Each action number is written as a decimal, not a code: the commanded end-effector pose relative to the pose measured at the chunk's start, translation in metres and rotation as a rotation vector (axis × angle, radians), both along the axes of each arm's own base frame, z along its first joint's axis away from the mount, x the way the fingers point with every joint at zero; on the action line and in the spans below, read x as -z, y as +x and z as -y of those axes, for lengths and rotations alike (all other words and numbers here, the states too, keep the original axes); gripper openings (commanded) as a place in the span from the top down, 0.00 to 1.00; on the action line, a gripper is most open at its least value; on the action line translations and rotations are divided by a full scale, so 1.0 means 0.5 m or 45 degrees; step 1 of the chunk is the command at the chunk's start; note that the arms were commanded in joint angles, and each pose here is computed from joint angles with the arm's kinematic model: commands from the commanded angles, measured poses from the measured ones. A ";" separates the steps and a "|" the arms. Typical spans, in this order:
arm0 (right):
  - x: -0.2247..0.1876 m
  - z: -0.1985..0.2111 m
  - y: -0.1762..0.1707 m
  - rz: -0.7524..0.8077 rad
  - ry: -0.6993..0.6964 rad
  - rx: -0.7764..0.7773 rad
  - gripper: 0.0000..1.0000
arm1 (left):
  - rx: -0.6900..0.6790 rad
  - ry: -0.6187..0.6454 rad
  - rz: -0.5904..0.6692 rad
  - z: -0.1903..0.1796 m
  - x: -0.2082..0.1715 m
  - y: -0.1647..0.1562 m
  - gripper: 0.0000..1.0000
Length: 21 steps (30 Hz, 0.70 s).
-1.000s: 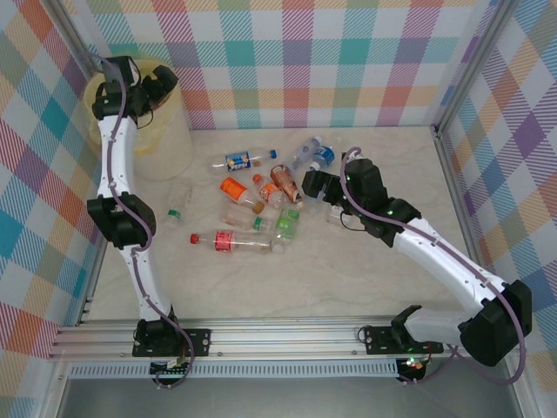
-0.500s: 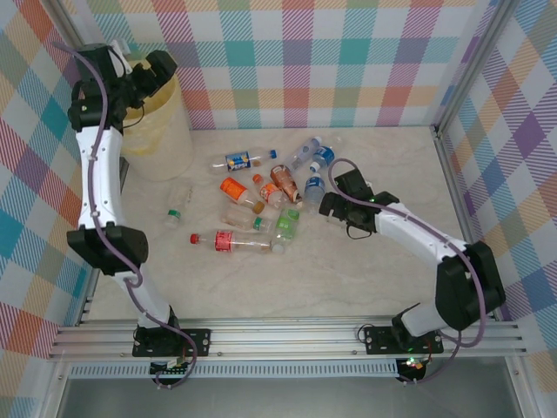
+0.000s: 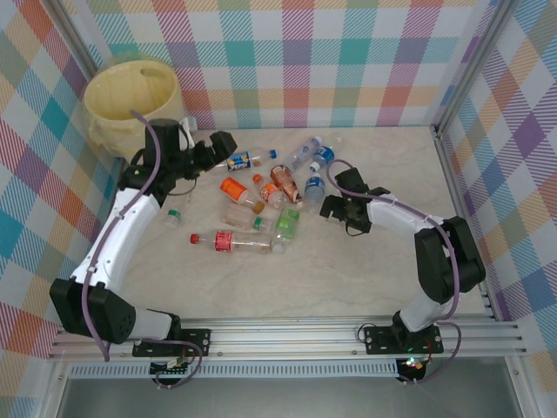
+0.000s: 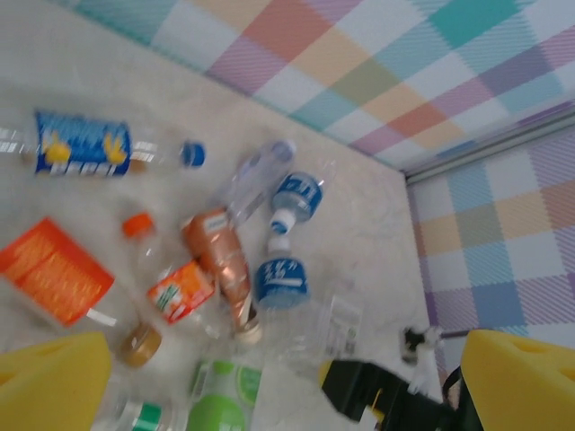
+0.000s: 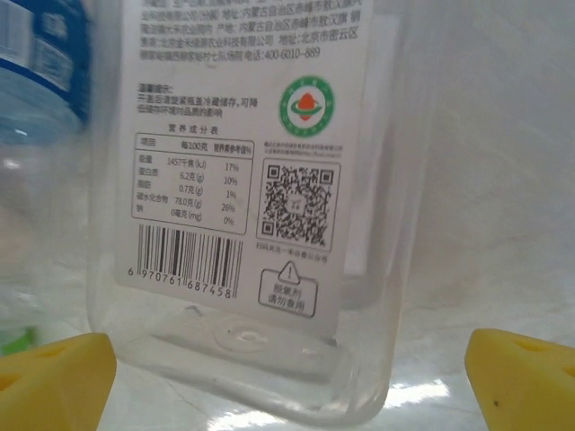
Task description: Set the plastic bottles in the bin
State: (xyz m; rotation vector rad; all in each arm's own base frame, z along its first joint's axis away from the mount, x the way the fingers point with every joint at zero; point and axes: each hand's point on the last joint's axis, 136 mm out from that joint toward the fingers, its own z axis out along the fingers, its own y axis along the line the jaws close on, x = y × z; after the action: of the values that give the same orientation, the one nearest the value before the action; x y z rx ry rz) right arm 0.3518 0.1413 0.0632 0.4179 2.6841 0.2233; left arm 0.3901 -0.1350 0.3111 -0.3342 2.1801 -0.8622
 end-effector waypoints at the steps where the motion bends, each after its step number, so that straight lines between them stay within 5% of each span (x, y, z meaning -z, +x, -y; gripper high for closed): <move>1: -0.002 -0.017 0.020 0.016 0.009 -0.058 0.00 | -0.089 0.033 0.040 -0.029 -0.013 -0.013 0.00; 9: -0.003 -0.026 0.032 0.043 0.037 -0.053 0.00 | -0.113 0.244 0.016 -0.073 -0.003 -0.060 0.00; 21: 0.050 0.007 0.053 0.035 -0.104 0.017 0.02 | -0.113 0.209 -0.024 -0.068 0.024 -0.065 0.00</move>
State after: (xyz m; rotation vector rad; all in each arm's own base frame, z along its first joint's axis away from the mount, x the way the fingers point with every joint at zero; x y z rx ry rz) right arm 0.3706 0.1415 0.0347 0.4177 2.6957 0.1439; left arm 0.3626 -0.1014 0.3038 -0.3565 2.2024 -0.6287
